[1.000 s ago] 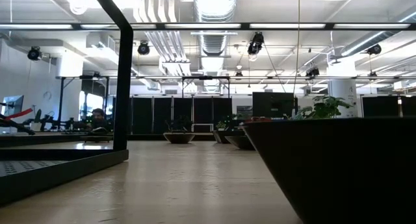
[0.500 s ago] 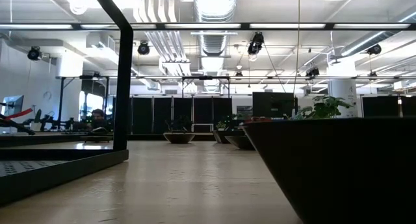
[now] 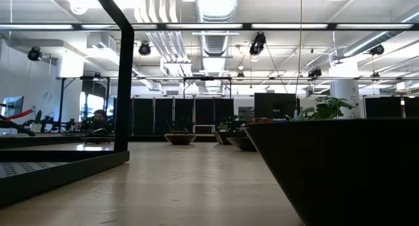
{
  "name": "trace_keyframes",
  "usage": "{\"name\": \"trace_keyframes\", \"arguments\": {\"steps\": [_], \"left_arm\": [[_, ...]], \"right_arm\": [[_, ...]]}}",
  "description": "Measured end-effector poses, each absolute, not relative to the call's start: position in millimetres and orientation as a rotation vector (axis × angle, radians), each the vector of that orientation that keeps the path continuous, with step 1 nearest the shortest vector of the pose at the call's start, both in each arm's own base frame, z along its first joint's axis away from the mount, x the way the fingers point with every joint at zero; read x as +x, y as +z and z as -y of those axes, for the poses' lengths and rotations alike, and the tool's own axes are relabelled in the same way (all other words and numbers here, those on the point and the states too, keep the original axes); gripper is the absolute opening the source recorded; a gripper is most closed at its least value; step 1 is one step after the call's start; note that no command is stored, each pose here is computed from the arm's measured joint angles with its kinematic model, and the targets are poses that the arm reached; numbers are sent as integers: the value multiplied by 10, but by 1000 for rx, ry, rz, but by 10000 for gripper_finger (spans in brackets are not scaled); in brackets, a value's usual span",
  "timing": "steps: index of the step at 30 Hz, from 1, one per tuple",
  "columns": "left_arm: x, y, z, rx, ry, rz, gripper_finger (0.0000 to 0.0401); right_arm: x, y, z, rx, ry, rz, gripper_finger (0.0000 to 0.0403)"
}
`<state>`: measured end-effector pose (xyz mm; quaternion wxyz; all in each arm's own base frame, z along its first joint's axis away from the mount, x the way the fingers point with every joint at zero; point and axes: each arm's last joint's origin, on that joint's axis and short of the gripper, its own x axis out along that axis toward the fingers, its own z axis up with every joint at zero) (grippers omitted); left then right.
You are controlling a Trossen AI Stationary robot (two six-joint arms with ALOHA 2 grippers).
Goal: Pick & Place Mini shaped plates
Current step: Stack the black distorted square plate on the black distorted square plate on the shelf
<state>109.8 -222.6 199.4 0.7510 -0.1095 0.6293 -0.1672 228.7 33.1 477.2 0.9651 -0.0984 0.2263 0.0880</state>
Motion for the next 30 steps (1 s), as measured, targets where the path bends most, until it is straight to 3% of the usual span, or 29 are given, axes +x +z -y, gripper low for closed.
{"name": "trace_keyframes", "arguments": {"steps": [30], "left_arm": [[1100,1995,2227,-235,-368,-1369,1]], "right_arm": [[2287,4772,-331,-196,178,-458,68]]}}
